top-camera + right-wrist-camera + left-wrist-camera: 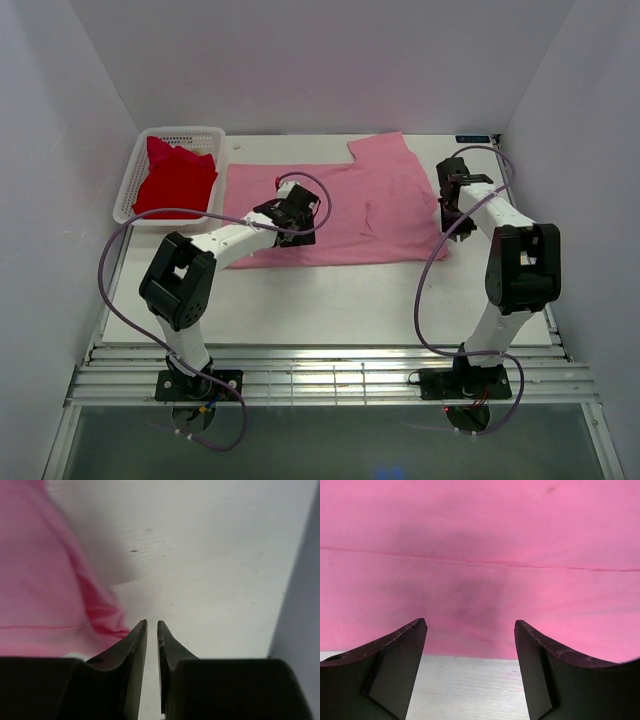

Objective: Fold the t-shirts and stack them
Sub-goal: Fold the flattened tshirt in 1/3 of the way

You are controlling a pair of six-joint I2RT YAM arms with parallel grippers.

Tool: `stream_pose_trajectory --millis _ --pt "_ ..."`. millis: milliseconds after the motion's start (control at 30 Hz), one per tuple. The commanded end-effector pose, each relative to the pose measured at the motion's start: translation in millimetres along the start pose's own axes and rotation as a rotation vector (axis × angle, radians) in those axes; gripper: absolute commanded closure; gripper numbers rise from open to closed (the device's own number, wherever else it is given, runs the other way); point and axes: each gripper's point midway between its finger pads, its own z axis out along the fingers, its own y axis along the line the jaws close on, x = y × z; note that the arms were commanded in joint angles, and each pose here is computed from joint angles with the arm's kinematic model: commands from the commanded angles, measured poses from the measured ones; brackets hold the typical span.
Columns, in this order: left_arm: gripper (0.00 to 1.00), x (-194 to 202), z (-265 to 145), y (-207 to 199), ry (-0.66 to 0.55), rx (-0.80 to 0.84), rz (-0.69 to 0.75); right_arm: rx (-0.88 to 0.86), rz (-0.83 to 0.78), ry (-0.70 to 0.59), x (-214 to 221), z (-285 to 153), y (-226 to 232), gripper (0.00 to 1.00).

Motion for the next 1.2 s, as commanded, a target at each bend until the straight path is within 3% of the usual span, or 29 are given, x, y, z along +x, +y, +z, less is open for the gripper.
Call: stream_pose_trajectory --millis 0,100,267,400,433,533,900,1167 --pt "0.18 -61.8 -42.2 -33.8 -0.141 0.165 -0.059 -0.398 0.097 -0.204 -51.2 -58.1 48.8 0.8" --pt "0.18 -81.3 -55.9 -41.9 -0.181 0.201 -0.076 -0.617 0.101 -0.239 -53.4 -77.5 83.0 0.89" --pt "0.21 -67.0 -36.8 -12.0 -0.161 0.075 -0.047 -0.655 0.095 -0.094 -29.4 -48.8 105.4 0.92" --pt "0.47 -46.3 -13.0 32.7 -0.111 -0.042 -0.072 -0.609 0.09 -0.051 -28.2 -28.0 107.5 0.92" --pt "0.59 -44.2 -9.9 41.0 -0.107 -0.058 -0.079 -0.6 0.093 -0.046 -29.7 -25.7 106.7 0.92" --pt "0.73 -35.9 2.3 67.1 -0.08 -0.112 -0.084 -0.565 0.096 -0.009 -30.3 -17.9 104.2 0.92" --pt "0.81 1.7 26.4 109.0 0.035 -0.236 -0.072 -0.389 0.077 0.103 3.1 0.9 79.7 0.92" --pt "0.89 44.4 35.7 132.4 0.129 -0.316 -0.081 -0.367 0.051 0.178 37.5 8.9 78.2 0.92"
